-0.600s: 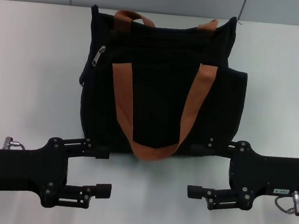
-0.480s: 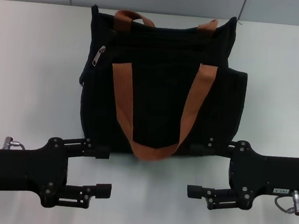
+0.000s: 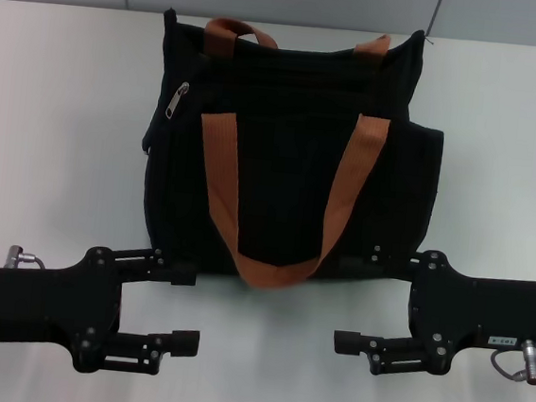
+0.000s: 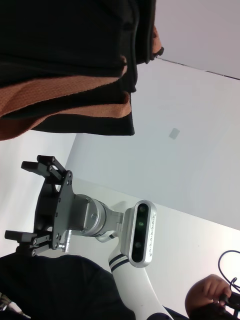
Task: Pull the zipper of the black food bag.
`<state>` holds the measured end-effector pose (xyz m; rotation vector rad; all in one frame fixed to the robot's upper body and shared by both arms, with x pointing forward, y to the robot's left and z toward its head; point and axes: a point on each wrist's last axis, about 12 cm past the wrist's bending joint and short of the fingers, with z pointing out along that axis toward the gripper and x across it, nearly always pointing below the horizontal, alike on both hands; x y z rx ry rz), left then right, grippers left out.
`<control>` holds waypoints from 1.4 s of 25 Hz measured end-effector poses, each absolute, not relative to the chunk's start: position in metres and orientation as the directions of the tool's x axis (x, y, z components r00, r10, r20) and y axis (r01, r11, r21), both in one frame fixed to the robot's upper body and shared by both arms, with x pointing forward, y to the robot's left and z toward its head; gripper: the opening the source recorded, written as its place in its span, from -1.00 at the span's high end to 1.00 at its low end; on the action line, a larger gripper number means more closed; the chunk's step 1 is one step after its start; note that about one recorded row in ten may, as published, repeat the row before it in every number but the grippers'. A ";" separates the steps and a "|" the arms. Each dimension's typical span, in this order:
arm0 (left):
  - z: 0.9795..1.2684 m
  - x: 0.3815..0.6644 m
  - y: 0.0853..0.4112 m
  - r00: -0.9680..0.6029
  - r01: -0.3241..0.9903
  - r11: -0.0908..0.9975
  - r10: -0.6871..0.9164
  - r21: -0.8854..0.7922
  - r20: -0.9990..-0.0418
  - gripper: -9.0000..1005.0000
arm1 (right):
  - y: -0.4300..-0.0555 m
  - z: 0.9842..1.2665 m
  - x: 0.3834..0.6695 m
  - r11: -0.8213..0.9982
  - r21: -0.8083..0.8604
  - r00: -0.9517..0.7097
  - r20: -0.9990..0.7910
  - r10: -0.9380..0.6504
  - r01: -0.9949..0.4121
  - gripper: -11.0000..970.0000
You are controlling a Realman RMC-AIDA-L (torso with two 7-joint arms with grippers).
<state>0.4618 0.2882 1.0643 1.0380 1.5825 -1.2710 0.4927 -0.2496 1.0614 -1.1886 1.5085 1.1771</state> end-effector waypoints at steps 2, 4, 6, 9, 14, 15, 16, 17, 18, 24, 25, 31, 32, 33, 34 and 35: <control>1.064 0.462 0.288 -0.309 0.945 0.145 0.098 -0.293 -0.946 -0.54 | -0.250 1.061 0.493 0.101 0.161 -0.176 -0.970 -0.170 -0.982 -0.69; 1.064 0.462 0.288 -0.309 0.945 0.145 0.098 -0.293 -0.946 -0.54 | -0.249 1.061 0.493 0.101 0.161 -0.176 -0.970 -0.170 -0.982 -0.69; 1.064 0.462 0.288 -0.308 0.945 0.145 0.097 -0.293 -0.946 -0.53 | -0.249 1.061 0.493 0.101 0.161 -0.176 -0.970 -0.170 -0.982 -0.69; 1.065 0.462 0.288 -0.307 0.946 0.144 0.096 -0.292 -0.947 -0.53 | -0.249 1.061 0.492 0.101 0.162 -0.178 -0.969 -0.169 -0.982 -0.69; 1.070 0.466 0.289 -0.286 0.949 0.153 0.058 -0.275 -0.956 -0.52 | -0.249 1.060 0.492 0.107 0.167 -0.184 -0.968 -0.170 -0.980 -0.69; 1.073 0.468 0.290 -0.277 0.951 0.158 0.043 -0.267 -0.960 -0.52 | -0.249 1.059 0.492 0.108 0.167 -0.184 -0.968 -0.171 -0.980 -0.69; 1.075 0.470 0.290 -0.266 0.952 0.163 0.025 -0.259 -0.964 -0.52 | -0.249 1.059 0.492 0.109 0.167 -0.183 -0.968 -0.170 -0.980 -0.69; 1.078 0.472 0.290 -0.256 0.953 0.170 0.009 -0.251 -0.967 -0.52 | -0.249 1.059 0.491 0.109 0.167 -0.183 -0.968 -0.170 -0.980 -0.69; 1.083 0.477 0.290 -0.223 0.954 0.198 -0.040 -0.226 -0.974 -0.52 | -0.249 1.058 0.491 0.109 0.166 -0.183 -0.968 -0.170 -0.980 -0.69; 1.097 0.487 0.296 -0.102 0.942 0.299 -0.182 -0.154 -0.978 -0.51 | -0.249 1.058 0.491 0.109 0.167 -0.184 -0.968 -0.169 -0.980 -0.69; 1.101 0.489 0.299 -0.064 0.931 0.338 -0.221 -0.138 -0.973 -0.51 | -0.249 1.058 0.491 0.109 0.168 -0.184 -0.968 -0.168 -0.980 -0.69; 1.106 0.504 0.316 0.007 0.876 0.475 -0.192 -0.087 -0.981 -0.50 | -0.249 1.057 0.489 0.110 0.170 -0.186 -0.968 -0.167 -0.979 -0.69; 1.106 0.506 0.319 0.014 0.872 0.485 -0.170 -0.071 -0.985 -0.50 | -0.249 1.057 0.489 0.108 0.170 -0.186 -0.968 -0.166 -0.980 -0.69; 1.108 0.511 0.326 0.033 0.860 0.509 -0.121 -0.033 -0.992 -0.50 | -0.249 1.058 0.489 0.107 0.170 -0.186 -0.969 -0.165 -0.980 -0.69; 1.108 0.511 0.326 0.033 0.860 0.509 -0.121 -0.033 -0.992 -0.50 | -0.249 1.058 0.489 0.107 0.170 -0.186 -0.969 -0.165 -0.980 -0.69; 1.108 0.513 0.329 0.037 0.854 0.521 -0.094 -0.018 -0.995 -0.50 | -0.249 1.058 0.489 0.107 0.170 -0.186 -0.969 -0.165 -0.980 -0.69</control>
